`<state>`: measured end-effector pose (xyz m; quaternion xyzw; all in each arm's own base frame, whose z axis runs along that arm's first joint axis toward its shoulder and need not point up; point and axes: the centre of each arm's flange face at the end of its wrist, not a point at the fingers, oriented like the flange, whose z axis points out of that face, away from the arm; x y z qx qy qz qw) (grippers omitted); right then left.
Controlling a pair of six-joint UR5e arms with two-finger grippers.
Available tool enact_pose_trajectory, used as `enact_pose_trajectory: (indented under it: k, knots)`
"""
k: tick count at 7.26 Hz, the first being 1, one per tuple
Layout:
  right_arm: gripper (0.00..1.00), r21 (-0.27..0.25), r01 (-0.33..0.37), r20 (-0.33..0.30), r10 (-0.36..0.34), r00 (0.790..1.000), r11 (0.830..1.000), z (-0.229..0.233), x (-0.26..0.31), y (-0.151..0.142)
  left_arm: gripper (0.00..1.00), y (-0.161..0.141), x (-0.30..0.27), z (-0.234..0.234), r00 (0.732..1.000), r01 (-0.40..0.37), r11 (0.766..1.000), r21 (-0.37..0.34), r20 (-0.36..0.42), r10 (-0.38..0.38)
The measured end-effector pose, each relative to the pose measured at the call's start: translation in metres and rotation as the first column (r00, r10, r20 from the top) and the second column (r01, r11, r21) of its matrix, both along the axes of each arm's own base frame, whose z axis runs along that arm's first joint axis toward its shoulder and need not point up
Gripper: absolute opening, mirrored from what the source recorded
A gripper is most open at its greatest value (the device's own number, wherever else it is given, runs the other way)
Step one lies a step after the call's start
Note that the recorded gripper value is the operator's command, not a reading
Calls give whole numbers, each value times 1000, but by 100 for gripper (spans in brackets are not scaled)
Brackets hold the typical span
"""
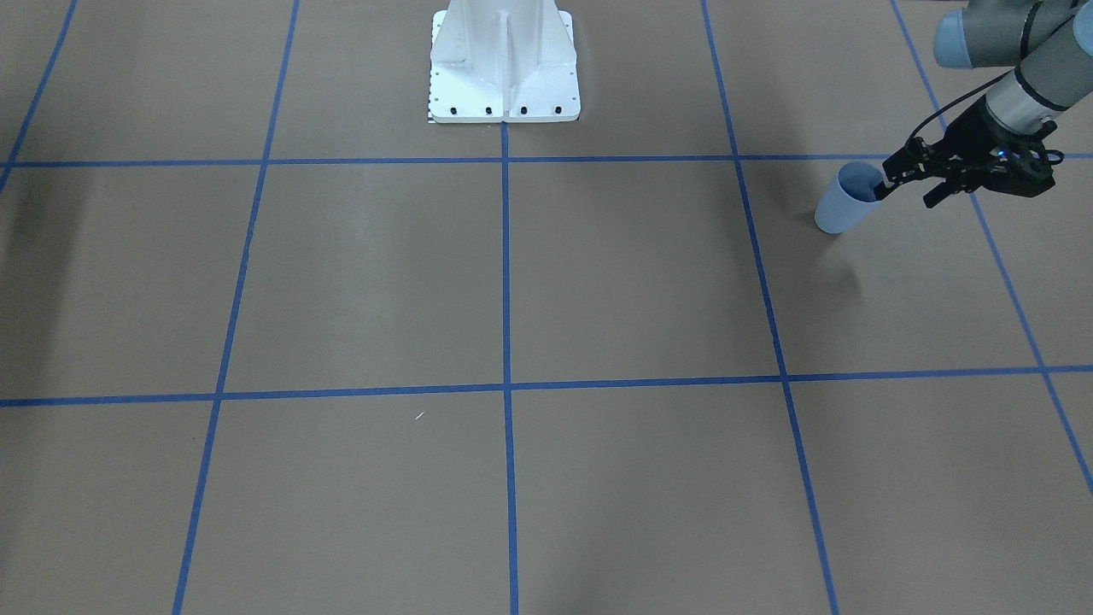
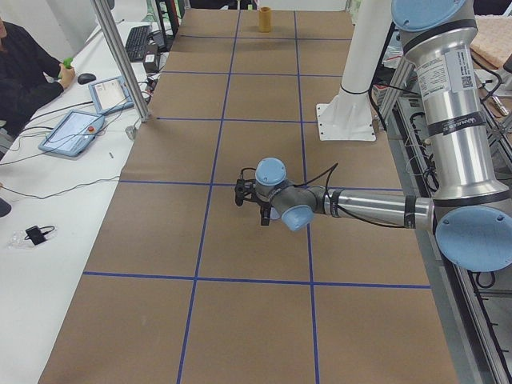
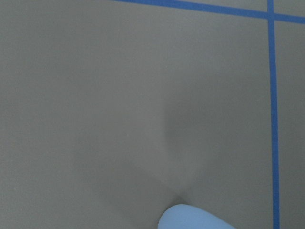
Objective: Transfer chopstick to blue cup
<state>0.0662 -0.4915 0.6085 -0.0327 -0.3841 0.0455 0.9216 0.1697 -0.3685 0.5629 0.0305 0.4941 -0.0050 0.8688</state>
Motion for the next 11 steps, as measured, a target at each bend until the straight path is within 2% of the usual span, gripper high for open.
enact_pose_trajectory:
  k: [2, 3, 4, 5, 8, 9, 11]
  knots:
    - [100, -2, -1, 5, 1, 1000, 1000, 0, 0, 0, 96, 8, 4, 3, 1000, -21, 1000, 0, -2, 21]
    - [100, -4, -1, 5, 1, 1000, 1000, 1, 0, 0, 74, 11, 9, 4, 999, -36, 999, 0, -1, 36]
    - [100, -4, -1, 5, 1, 1000, 1000, 1, 0, 0, 34, 13, 14, 6, 999, -47, 999, -1, 1, 47]
    - [100, -3, -1, 4, 1, 1000, 1000, 1, 0, 0, 0, 13, 17, 6, 999, -54, 999, 0, 1, 54]
    - [100, -6, -1, 5, 1, 1000, 1000, 2, 0, 0, 0, 12, 20, 1, 998, -58, 998, 0, -5, 58]
    - [100, -5, -1, 5, 1, 1000, 1000, 2, 0, 0, 0, 12, 19, -10, 998, -60, 998, -5, -24, 60]
    - [100, -3, -2, 7, 2, 1000, 1000, 1, 0, 0, 0, 4, 11, -47, 994, -77, 995, -59, -89, 71]
